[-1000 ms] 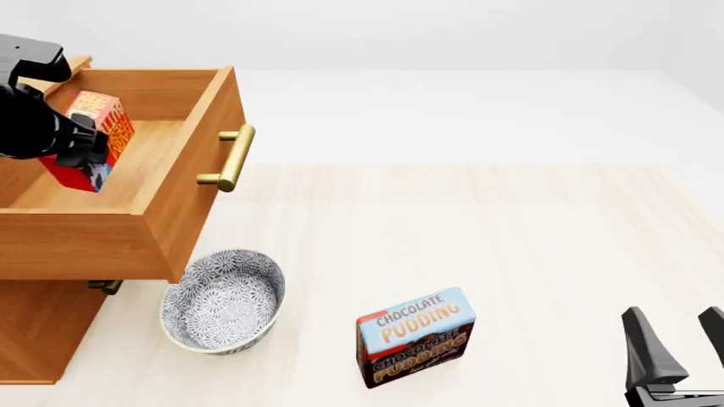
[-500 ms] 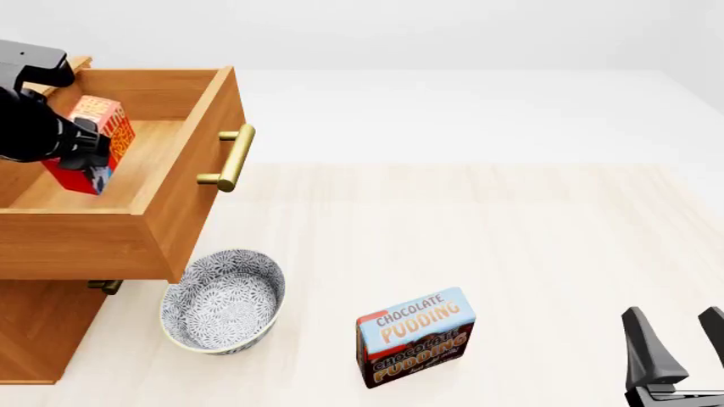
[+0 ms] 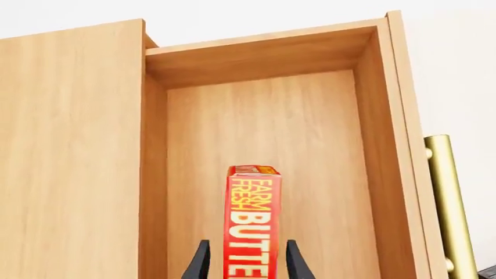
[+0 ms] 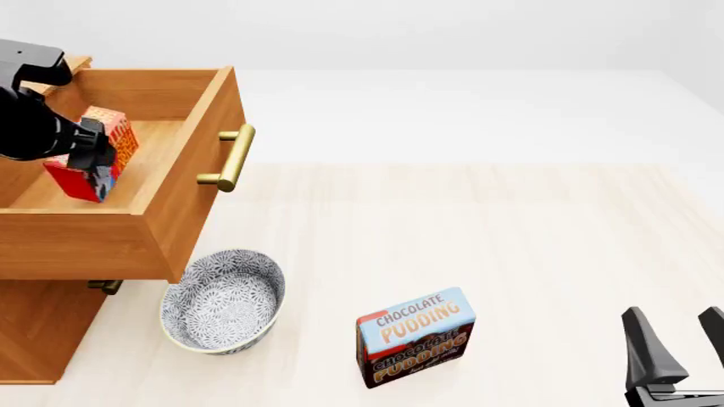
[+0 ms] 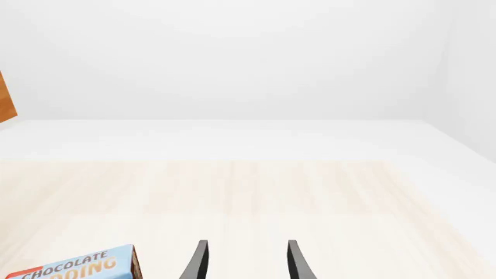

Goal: Put the butter at the back in the top drawer of the cabinet and close it.

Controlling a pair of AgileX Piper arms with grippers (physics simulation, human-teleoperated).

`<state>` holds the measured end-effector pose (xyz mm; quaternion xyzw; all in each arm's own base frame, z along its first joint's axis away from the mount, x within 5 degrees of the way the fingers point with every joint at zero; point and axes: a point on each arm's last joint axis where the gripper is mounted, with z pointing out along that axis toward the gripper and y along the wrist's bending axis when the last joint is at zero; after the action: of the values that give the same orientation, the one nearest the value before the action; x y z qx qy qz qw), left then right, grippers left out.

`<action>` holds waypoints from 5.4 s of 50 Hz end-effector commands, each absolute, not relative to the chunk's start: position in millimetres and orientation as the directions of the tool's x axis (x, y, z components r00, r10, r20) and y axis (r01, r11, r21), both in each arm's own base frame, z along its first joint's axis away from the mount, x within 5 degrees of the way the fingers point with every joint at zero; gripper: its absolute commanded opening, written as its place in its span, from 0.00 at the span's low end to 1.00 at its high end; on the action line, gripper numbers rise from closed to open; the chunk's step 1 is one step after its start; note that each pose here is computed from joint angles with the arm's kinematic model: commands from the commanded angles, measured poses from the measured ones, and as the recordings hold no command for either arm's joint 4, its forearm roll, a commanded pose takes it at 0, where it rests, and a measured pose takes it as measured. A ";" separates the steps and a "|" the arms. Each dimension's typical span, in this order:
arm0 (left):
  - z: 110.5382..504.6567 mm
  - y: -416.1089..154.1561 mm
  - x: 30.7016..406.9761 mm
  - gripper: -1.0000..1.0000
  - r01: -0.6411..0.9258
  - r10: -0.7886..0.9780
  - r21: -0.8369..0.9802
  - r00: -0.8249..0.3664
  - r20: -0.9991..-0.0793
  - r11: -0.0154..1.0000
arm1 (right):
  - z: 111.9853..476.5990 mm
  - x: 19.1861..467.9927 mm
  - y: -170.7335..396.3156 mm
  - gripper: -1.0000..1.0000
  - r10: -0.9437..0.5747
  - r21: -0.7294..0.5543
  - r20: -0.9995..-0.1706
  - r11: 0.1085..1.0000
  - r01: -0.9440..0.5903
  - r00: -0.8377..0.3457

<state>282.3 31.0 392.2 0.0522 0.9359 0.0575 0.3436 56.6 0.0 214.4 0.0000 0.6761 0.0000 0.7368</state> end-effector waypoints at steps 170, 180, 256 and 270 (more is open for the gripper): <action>335.4 -215.4 292.9 1.00 0.557 0.324 -0.052 -0.554 -0.767 0.829 | 214.4 56.6 0.0 1.00 0.000 0.000 -0.996 1.000 0.000 0.086; 326.9 -211.4 297.7 1.00 0.547 0.331 -0.044 -0.567 -0.755 0.836 | 214.4 56.6 0.0 1.00 0.000 0.000 -0.996 1.000 0.000 0.086; 313.1 -133.5 315.2 1.00 0.443 0.339 0.068 -0.568 -0.750 0.894 | 214.4 56.6 0.0 1.00 0.000 0.000 -0.996 1.000 0.000 0.086; 312.0 -120.3 315.4 1.00 0.416 0.326 0.075 -0.578 -0.748 0.906 | 214.4 56.6 0.0 1.00 0.000 0.000 -0.996 1.000 0.000 0.086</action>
<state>315.6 -130.8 312.5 0.2193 0.8842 -0.0612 0.4078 56.6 0.0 214.4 0.0000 0.6761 0.0000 0.7368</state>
